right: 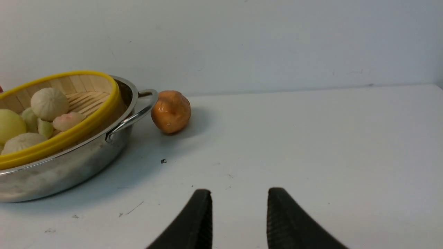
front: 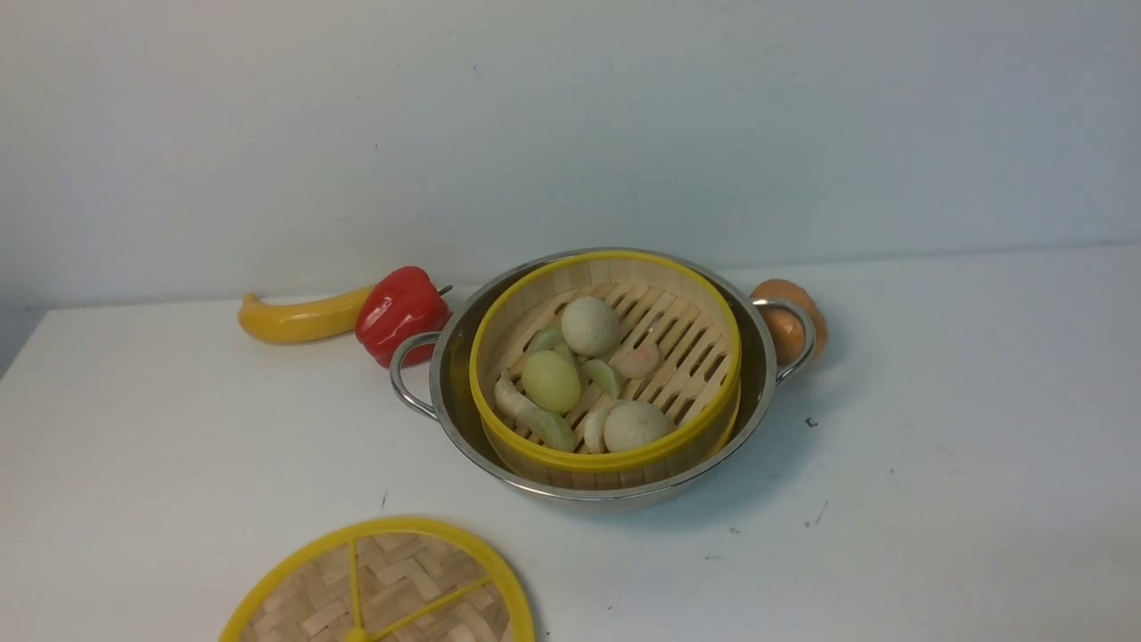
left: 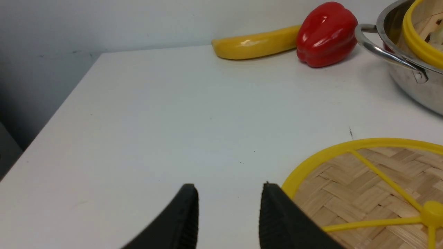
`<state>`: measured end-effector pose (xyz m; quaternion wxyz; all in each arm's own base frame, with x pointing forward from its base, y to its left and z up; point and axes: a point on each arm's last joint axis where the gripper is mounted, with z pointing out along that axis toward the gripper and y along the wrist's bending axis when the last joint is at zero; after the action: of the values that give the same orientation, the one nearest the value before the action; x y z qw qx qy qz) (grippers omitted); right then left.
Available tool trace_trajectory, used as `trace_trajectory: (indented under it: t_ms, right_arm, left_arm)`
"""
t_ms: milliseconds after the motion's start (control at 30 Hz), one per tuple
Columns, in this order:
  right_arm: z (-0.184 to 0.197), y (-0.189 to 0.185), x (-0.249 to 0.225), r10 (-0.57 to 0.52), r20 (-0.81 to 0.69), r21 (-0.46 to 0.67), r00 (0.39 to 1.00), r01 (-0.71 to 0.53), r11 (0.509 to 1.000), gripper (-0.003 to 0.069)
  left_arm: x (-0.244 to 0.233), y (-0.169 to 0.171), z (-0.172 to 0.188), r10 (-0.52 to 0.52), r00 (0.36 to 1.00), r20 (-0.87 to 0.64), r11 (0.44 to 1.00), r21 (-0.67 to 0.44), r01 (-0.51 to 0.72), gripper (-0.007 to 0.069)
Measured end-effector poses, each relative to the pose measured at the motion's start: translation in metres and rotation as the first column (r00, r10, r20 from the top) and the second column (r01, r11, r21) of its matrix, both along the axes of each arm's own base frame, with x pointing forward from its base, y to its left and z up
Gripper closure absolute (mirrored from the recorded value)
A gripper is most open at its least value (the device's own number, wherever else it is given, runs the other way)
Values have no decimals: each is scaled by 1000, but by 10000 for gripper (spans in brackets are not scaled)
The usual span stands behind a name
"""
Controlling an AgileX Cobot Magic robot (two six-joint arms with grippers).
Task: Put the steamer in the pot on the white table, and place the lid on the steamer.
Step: 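Grasp the bamboo steamer lid lying on the table by its centre knob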
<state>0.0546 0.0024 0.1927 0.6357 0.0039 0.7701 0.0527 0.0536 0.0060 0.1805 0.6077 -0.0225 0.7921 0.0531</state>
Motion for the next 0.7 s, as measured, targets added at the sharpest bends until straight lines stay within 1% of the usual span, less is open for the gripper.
trace_trajectory:
  t_ms: [167, 300, 400, 700]
  right_arm:
    - [0, 0, 0, 0, 0, 0, 1000, 0, 1000, 419]
    - [0, 0, 0, 0, 0, 3, 1000, 0, 1000, 419]
    - [0, 0, 0, 0, 0, 3, 1000, 0, 1000, 419]
    - [0, 0, 0, 0, 0, 3, 1000, 0, 1000, 419]
  left_arm:
    - [0, 0, 0, 0, 1000, -1, 1000, 6, 0, 384]
    - [0, 3, 3, -10, 1000, 10, 987, 159, 9, 384]
    - [1, 3, 4, -14, 1000, 17, 977, 213, 10, 384]
    - [0, 4, 4, -14, 1000, 19, 974, 227, 9, 384]
